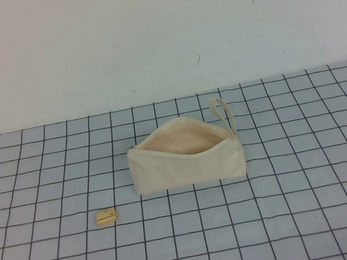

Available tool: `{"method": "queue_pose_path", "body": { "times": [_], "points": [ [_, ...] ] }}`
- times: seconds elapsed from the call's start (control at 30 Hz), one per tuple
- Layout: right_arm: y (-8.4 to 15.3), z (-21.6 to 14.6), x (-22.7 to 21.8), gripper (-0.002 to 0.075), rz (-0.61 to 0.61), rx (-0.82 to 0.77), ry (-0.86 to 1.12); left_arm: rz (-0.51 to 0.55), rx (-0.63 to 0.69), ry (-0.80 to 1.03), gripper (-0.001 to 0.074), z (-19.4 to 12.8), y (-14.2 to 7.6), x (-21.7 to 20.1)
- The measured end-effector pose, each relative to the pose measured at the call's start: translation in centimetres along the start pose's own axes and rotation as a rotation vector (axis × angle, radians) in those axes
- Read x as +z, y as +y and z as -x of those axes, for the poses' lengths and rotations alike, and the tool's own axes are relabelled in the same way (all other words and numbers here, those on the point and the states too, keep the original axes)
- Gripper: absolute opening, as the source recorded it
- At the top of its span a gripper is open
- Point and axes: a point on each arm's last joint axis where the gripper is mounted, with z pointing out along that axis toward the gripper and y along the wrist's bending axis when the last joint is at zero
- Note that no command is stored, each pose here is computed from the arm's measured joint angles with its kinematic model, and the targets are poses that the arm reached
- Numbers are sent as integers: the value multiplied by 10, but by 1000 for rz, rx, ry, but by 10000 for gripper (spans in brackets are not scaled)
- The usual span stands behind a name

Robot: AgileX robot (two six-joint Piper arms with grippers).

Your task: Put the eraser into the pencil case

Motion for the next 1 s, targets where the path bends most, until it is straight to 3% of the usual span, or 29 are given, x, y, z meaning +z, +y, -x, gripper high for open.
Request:
{"method": "queue_pose_path", "body": {
  "times": [0.23, 0.53, 0.8, 1.0],
  "points": [
    [0, 0, 0, -3, 0, 0, 0, 0, 48, -76, -1, 7, 0, 0],
    [0, 0, 0, -3, 0, 0, 0, -55, 51, -490, -1, 44, -6, -11],
    [0, 0, 0, -3, 0, 0, 0, -47, 61, -318, -1, 85, -20, -28],
    [0, 0, 0, -3, 0, 0, 0, -11, 203, -60, -1, 130, -34, -20]
  ]
}}
